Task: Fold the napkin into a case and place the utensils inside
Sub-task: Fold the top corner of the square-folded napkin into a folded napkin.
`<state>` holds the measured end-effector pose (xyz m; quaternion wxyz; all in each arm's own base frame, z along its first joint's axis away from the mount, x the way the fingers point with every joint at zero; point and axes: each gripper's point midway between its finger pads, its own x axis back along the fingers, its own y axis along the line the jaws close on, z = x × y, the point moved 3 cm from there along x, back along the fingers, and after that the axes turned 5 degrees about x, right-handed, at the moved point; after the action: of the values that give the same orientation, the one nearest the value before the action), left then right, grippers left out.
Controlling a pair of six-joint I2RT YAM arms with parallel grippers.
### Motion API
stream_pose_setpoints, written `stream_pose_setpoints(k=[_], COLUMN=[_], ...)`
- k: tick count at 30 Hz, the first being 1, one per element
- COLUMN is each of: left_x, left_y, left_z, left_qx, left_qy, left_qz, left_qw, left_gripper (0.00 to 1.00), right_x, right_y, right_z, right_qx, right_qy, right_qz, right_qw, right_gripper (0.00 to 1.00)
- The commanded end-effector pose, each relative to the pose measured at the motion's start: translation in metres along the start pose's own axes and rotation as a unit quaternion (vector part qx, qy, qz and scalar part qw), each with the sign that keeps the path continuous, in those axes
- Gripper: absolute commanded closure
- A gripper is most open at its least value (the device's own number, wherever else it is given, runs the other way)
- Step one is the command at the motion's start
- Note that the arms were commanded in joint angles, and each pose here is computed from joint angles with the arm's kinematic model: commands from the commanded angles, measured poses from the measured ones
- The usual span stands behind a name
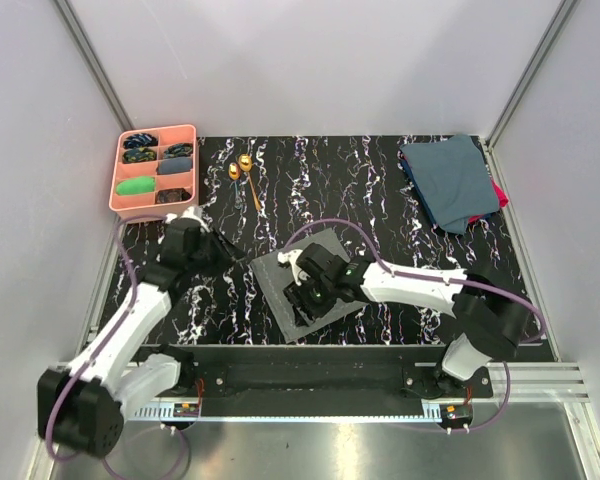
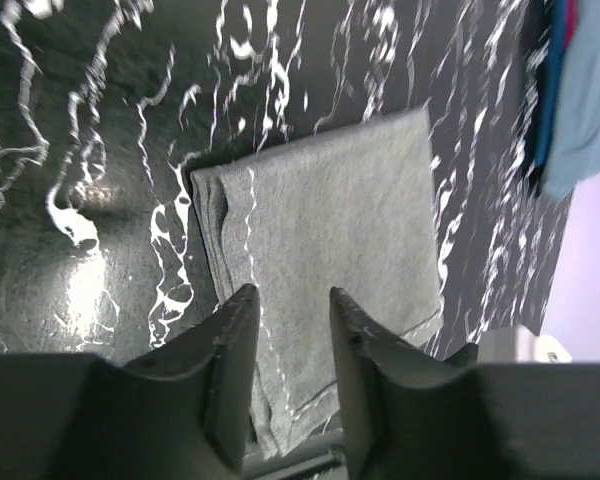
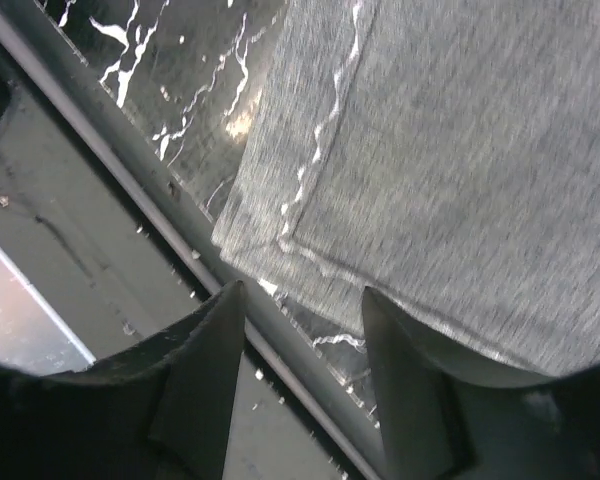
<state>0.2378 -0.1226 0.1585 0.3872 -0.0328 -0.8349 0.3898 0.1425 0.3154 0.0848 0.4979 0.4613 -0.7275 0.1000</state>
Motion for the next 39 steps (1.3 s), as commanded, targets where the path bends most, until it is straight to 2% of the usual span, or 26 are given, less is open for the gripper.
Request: stream_pose_setpoints(k=[1, 3, 4, 12, 27, 34, 39], left_x=[-0.015, -0.020, -0.022, -0.020, -0.019, -0.020, -0.020], left_y=[-0.015, -0.017, -0.014, -0.002, 0.014, 0.016, 0.016], left_z=[0.017, 0.018, 0.020, 0.026, 0.031, 0.030, 0.032], left_qx=[-0.007, 0.005, 0.009, 0.013, 0.027, 0.030, 0.032], left_qy=[0.097, 0.099, 0.101, 0.100, 0.103, 0.103, 0.108], left_qz=[0.046, 0.057, 0.057, 0.052, 0.044, 0.044, 0.047], left_qw=[0.994, 0.993, 0.993, 0.994, 0.993, 0.993, 0.992], left_gripper=[0.67, 0.68, 0.68, 0.68, 0.69, 0.69, 0.69], right_x=[-0.003, -0.013, -0.016, -0.035, -0.039, -0.041, -0.041], right_y=[0.010, 0.017, 0.024, 0.052, 0.034, 0.034, 0.037], right_z=[-0.035, -0.030, -0.029, -0.012, 0.006, 0.008, 0.005], right_qx=[0.046, 0.058, 0.063, 0.122, 0.165, 0.169, 0.167], right_qy=[-0.049, -0.033, -0.027, 0.004, 0.035, 0.042, 0.037], right_qz=[-0.012, -0.029, -0.045, -0.056, 0.023, 0.016, 0.010], right_qw=[0.998, 0.997, 0.997, 0.991, 0.985, 0.985, 0.985], right_gripper=[0.56, 0.66, 0.67, 0.53, 0.53, 0.60, 0.74])
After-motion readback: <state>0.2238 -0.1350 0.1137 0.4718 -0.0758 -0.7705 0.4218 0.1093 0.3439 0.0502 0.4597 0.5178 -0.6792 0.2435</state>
